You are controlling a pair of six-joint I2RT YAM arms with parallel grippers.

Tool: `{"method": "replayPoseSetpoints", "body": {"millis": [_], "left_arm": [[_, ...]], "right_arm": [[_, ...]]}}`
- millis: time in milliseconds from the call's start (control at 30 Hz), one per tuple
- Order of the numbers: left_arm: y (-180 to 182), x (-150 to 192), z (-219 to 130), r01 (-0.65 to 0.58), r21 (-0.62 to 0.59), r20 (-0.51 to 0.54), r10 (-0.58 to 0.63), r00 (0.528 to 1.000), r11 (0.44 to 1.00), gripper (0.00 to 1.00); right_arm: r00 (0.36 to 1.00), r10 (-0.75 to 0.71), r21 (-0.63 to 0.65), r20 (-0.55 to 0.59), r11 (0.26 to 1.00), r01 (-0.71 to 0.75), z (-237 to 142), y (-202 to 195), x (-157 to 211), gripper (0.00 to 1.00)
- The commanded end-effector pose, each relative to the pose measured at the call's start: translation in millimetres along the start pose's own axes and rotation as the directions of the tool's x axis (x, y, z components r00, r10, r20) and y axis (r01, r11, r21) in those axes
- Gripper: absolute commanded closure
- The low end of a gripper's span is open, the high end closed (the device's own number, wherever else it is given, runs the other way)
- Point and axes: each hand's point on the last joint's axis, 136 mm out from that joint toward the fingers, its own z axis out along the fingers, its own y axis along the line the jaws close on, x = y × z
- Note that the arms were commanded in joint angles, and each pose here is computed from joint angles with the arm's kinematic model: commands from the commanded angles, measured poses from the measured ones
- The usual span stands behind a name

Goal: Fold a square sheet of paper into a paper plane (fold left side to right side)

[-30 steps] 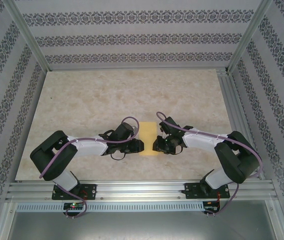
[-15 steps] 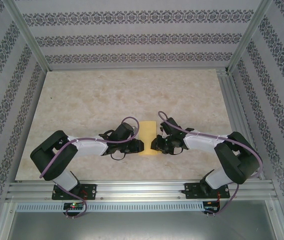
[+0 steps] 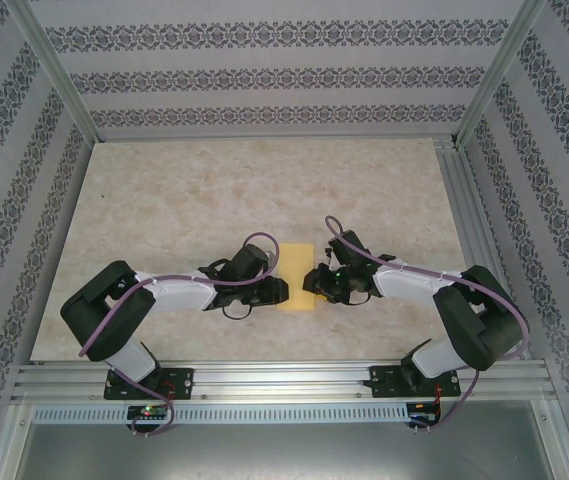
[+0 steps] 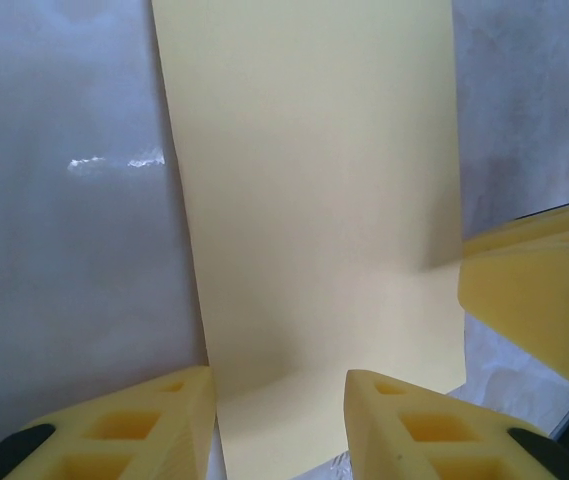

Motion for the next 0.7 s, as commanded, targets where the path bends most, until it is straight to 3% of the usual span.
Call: {"method": "replayPoseSetpoints", "body": {"millis": [0, 133, 300, 667], "left_arm": [[-12.3, -6.7, -10.6, -0.06, -0.004, 0.035, 0.06, 0.998, 0.998, 0.58], [-25.5, -14.6, -32.8, -0.17, 0.006, 0.097, 0.168, 0.981, 0.985, 0.54], [-46.6, -10.0, -61.4, -0.369, -0.013, 0.182, 0.366, 0.913, 0.929, 0.47], [-83.8, 12.6, -46.9, -0.618, -0.08, 0.153, 0.623, 0.768, 0.782, 0.34]], "right_arm": [[1.0, -0.012, -0.049, 0.007, 0.999, 0.012, -3.5, 14.1, -8.4, 0.65], [1.0, 0.017, -0.074, -0.022, 0.997, -0.018, -2.2, 20.4, -8.7, 0.67], [0.998, 0.048, -0.064, -0.029, 0.997, -0.05, -4.8, 19.8, -17.5, 0.69], [0.996, 0.079, -0.081, -0.049, 0.993, -0.082, -5.0, 28.7, -41.8, 0.71]]}}
